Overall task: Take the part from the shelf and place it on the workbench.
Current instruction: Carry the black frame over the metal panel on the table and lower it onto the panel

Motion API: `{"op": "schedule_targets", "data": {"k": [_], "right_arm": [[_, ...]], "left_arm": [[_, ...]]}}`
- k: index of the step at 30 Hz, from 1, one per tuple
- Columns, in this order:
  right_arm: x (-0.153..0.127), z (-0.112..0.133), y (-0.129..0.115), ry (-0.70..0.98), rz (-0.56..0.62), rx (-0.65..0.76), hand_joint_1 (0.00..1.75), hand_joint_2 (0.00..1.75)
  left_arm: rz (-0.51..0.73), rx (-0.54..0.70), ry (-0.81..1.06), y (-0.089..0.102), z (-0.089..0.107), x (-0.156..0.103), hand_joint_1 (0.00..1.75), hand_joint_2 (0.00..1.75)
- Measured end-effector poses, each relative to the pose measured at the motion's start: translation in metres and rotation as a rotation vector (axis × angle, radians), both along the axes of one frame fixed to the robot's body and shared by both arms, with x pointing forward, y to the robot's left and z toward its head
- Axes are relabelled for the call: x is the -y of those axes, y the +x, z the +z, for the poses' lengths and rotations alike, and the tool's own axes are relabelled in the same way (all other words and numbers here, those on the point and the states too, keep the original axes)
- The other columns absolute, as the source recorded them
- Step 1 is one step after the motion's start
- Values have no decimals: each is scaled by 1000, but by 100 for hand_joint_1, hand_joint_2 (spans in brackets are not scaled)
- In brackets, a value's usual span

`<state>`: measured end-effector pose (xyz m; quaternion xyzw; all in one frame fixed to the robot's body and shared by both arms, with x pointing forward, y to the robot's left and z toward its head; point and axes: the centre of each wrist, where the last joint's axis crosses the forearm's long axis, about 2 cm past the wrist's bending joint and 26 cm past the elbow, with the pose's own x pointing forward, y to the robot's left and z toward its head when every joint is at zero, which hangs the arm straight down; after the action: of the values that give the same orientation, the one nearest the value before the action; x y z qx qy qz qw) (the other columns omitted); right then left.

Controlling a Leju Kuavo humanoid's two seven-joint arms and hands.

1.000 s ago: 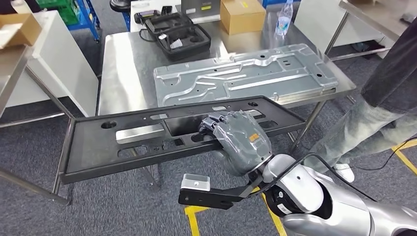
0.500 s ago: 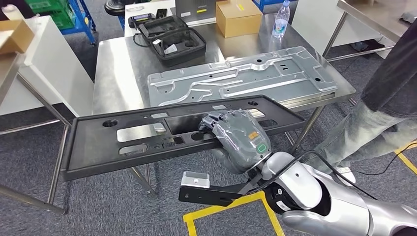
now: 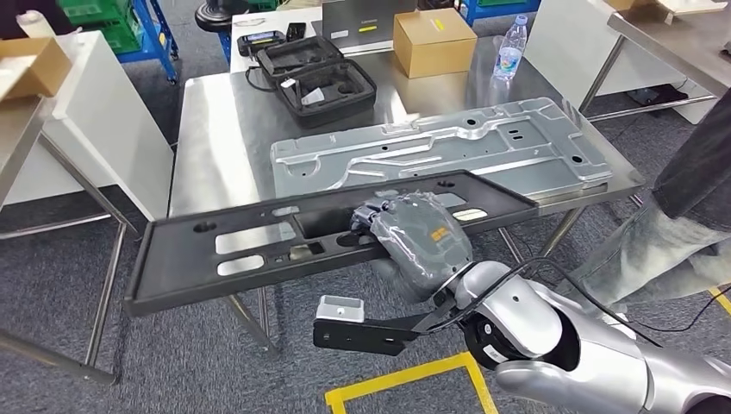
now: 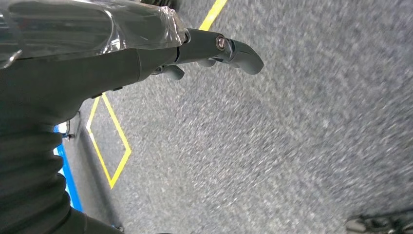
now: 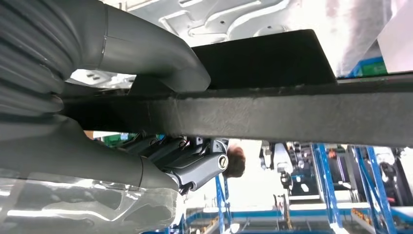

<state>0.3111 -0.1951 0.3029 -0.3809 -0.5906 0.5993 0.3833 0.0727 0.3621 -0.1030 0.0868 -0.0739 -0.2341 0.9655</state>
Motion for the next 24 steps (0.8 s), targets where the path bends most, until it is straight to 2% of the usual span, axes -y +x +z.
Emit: {"op": "schedule_targets", "data": {"k": [24], "right_arm": [[28,-16,21,-49,-114,-73,175,175]], "left_arm": [[-3,27,11,0,1,-6,0,175]]}}
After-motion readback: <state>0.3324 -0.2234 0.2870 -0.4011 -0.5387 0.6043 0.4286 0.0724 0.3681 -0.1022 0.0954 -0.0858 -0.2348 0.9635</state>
